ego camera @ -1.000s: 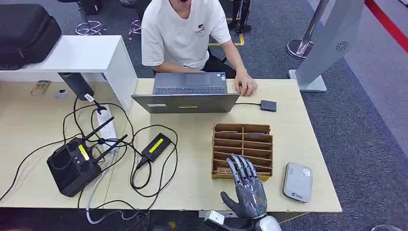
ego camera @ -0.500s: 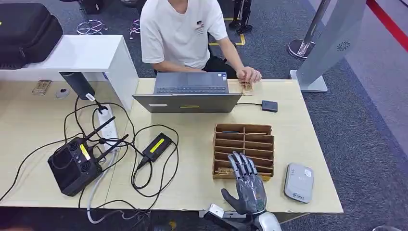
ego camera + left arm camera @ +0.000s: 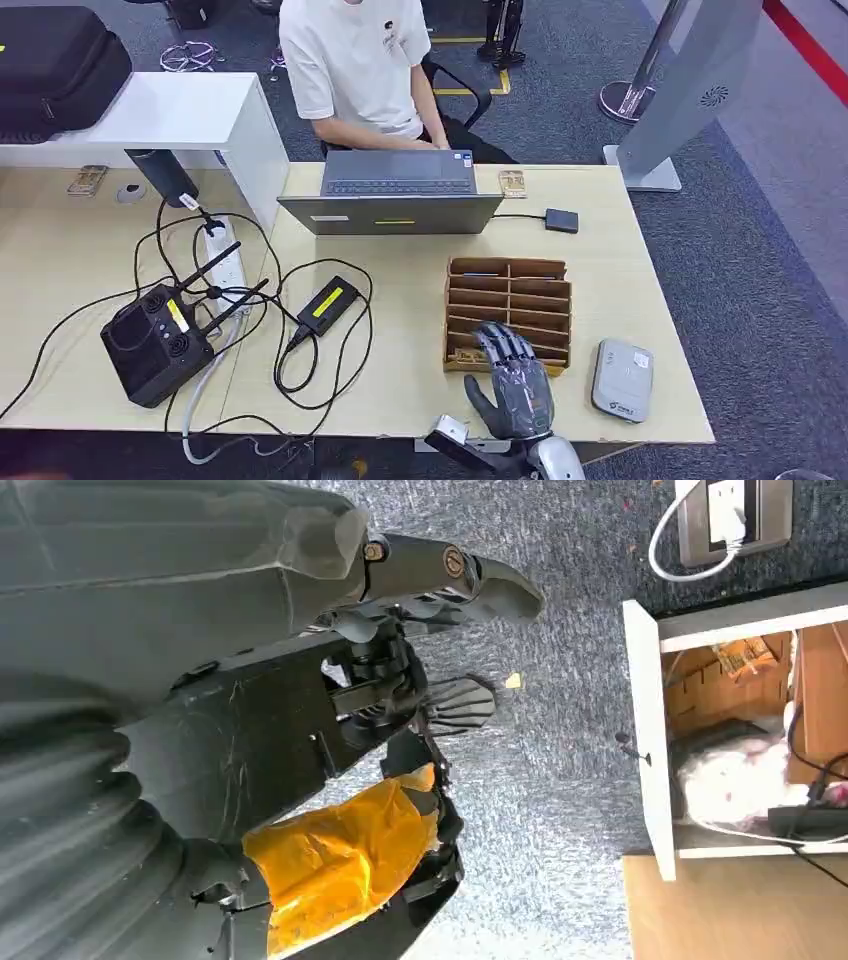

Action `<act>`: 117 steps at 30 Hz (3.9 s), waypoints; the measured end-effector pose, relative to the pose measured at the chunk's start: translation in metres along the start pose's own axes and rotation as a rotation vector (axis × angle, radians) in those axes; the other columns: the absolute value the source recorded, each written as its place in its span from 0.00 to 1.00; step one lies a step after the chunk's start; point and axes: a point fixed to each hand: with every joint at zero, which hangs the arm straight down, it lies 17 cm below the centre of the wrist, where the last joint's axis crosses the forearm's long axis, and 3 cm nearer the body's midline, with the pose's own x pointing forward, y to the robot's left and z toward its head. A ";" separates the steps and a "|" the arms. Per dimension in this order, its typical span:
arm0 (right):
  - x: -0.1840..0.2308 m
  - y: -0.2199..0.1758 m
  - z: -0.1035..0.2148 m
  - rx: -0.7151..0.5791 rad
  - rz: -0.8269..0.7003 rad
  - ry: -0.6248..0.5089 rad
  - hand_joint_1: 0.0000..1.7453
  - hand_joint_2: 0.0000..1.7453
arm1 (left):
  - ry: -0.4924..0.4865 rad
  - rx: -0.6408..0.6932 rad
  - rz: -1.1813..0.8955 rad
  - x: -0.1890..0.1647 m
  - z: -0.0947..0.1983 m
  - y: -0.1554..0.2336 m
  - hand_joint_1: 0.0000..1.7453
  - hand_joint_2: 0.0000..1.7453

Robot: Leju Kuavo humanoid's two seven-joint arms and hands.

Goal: Pass the card to the sensor for recognition and then transmit it.

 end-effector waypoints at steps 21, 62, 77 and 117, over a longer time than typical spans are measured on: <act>-0.001 0.000 -0.003 -0.012 -0.028 0.001 1.00 1.00 | -0.007 0.031 -0.014 0.001 -0.001 0.005 0.00 1.00; -0.007 -0.089 -0.088 -0.287 -0.100 0.001 1.00 1.00 | 0.002 0.044 -0.061 0.001 -0.001 0.007 0.00 1.00; 0.058 -0.211 -0.220 -0.495 -0.074 -0.127 1.00 1.00 | 0.036 0.028 -0.106 0.001 -0.001 0.002 0.00 1.00; 0.060 -0.145 -0.285 -0.246 0.478 -0.141 0.00 1.00 | 0.139 -0.084 -0.210 -0.003 0.007 -0.047 0.00 1.00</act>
